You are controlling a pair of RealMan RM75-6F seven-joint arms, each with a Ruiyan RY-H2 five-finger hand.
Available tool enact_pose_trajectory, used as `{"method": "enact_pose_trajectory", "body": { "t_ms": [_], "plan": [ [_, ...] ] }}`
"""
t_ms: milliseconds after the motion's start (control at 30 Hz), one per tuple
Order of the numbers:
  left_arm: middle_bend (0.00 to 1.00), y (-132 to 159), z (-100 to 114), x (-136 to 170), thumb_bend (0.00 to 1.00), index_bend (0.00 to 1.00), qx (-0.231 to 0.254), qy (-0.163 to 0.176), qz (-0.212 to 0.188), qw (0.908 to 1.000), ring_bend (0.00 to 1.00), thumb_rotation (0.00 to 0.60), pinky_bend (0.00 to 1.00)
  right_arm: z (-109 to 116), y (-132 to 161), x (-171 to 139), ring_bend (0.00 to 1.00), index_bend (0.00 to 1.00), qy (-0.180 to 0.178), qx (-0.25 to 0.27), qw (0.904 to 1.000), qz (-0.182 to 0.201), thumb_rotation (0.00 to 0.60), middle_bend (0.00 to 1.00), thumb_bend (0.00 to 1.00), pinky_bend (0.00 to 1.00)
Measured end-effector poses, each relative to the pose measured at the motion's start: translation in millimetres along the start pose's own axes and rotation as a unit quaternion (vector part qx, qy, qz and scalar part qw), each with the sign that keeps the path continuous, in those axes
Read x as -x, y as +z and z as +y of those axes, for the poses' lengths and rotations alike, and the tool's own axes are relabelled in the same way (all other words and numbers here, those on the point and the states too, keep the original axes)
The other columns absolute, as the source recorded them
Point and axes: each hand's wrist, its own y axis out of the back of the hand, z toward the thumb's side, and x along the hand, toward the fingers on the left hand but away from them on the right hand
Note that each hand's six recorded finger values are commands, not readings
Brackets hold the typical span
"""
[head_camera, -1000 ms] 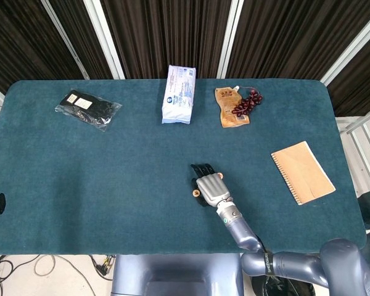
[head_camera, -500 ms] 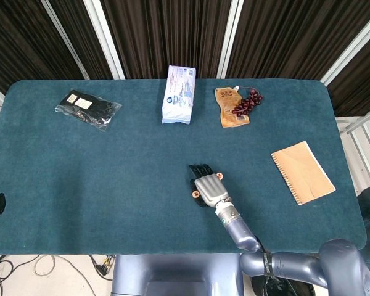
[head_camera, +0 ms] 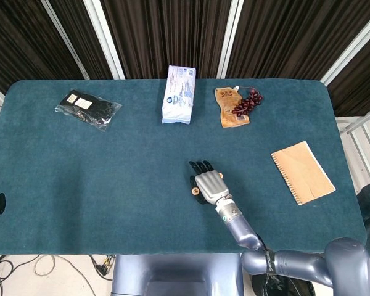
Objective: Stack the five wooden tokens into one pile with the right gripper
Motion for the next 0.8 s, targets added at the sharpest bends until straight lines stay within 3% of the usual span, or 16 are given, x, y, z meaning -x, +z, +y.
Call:
{"method": "enact_pose_trajectory", "body": {
  "t_ms": [233, 467, 800],
  "plan": [
    [0.00, 0, 0, 0, 0.48, 0.15, 0.000, 0.000, 0.000, 1.0000, 0.00, 0.600, 0.00, 33, -13, 1, 0.00, 0.55, -0.012, 0.009, 0.9997, -0.016, 0.600, 0.00, 0.42, 0.00],
    [0.00, 0, 0, 0, 0.48, 0.15, 0.001, 0.001, 0.000, 1.0000, 0.00, 0.600, 0.00, 63, -44, 6, 0.00, 0.55, -0.019, 0.015, 0.9977, -0.064, 0.600, 0.00, 0.42, 0.00],
    [0.00, 0, 1, 0, 0.48, 0.15, 0.002, 0.002, 0.001, 1.0000, 0.00, 0.600, 0.00, 52, -60, 5, 0.00, 0.55, -0.007, 0.010, 0.9964, -0.084, 0.600, 0.00, 0.42, 0.00]
  ]
}}
